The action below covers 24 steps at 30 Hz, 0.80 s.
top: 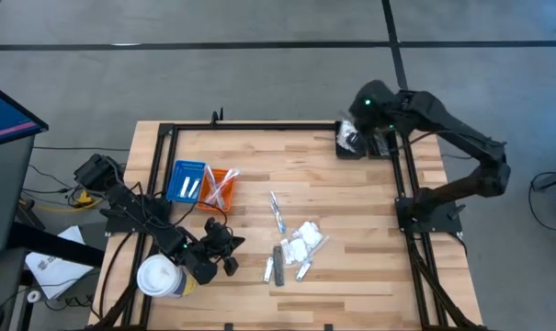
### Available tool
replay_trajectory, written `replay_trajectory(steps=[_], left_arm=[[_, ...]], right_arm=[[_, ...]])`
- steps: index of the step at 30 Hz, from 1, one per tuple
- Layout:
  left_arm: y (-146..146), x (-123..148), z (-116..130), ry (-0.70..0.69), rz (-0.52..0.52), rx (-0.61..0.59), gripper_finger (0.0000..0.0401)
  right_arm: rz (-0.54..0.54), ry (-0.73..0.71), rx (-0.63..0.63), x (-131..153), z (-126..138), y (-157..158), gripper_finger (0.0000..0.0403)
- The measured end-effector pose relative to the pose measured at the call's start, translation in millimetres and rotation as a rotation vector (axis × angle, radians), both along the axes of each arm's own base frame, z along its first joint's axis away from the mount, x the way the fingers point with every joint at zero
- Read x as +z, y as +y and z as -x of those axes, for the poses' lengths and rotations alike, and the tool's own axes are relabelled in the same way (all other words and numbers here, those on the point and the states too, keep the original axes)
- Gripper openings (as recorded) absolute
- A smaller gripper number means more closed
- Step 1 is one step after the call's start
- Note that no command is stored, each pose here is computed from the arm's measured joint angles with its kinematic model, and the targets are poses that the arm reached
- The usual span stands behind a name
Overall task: Pick & Place Travel size toiletries
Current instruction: Put the black comb into the right black bin
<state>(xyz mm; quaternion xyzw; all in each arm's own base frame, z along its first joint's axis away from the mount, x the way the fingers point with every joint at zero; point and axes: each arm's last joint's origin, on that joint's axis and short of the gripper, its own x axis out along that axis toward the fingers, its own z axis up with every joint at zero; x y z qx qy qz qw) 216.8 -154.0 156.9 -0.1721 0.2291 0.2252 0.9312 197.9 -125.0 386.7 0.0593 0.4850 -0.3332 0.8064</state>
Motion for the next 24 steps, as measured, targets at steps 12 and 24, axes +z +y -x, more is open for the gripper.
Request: replay_trajectory(steps=[12,24], left_arm=[[-1,1,0,-0.012,0.009,-0.001,0.0002],[-1,1,-1,-0.019,0.007,0.003,0.0002]], right_arm=[[-0.103,0.103,-0.407,-71,52,-50,0.0013],[-0.113,0.084,-0.587,-119,65,-70,0.0012]])
